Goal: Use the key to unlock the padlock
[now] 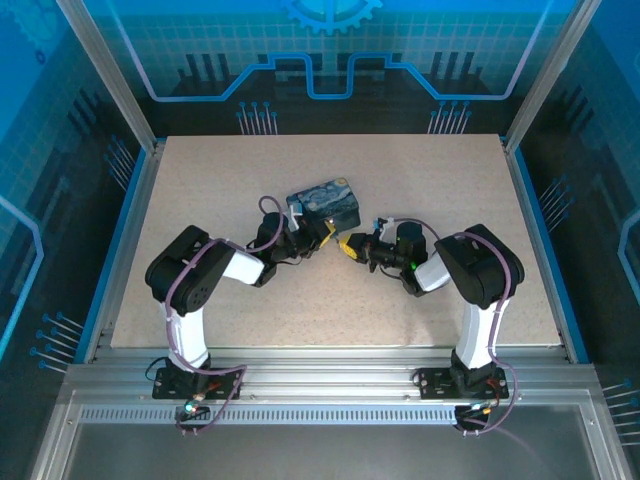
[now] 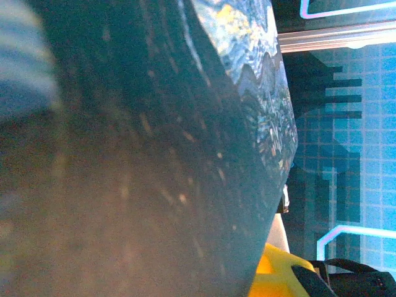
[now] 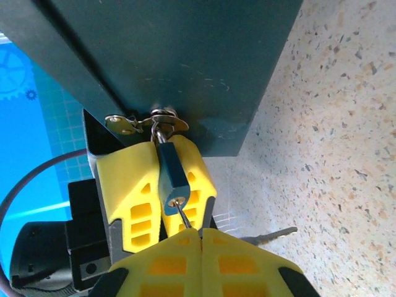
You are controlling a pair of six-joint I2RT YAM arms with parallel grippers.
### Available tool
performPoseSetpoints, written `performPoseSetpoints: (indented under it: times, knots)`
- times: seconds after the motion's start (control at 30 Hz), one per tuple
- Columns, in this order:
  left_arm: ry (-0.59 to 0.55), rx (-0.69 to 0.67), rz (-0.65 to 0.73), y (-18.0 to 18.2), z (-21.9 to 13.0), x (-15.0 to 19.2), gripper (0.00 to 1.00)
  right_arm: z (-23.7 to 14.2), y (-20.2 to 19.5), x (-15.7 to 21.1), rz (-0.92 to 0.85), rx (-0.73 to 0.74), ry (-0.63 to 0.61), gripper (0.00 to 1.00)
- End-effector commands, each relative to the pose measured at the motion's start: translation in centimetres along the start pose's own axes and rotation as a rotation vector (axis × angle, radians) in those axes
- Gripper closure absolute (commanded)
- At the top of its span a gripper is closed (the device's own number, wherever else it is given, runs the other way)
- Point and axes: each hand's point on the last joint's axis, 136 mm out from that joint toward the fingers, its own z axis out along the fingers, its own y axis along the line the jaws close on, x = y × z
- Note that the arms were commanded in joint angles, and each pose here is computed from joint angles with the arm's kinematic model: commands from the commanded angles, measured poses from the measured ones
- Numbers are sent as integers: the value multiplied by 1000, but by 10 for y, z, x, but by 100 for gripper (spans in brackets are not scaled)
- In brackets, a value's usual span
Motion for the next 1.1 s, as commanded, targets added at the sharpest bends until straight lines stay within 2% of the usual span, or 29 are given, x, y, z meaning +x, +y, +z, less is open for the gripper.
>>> performPoseSetpoints:
  times: [0.0,0.5,0.7,0.97,1.07]
  knots:
    - [110,97,32,-23,1,26,100,4,4,-7,-7,2,-53,100]
    - [170,105,37,-27,5,44,100,20,7,-13,-40,23,-73,100]
    - [196,106,37,-27,6,51,100,25,18,-18,3,-52,-79,100]
    - [203,108,40,-28,7,53,100,29,24,-15,25,-74,-59,100]
    - [200,105,37,-26,6,51,100,28,15,-13,13,-20,-52,100]
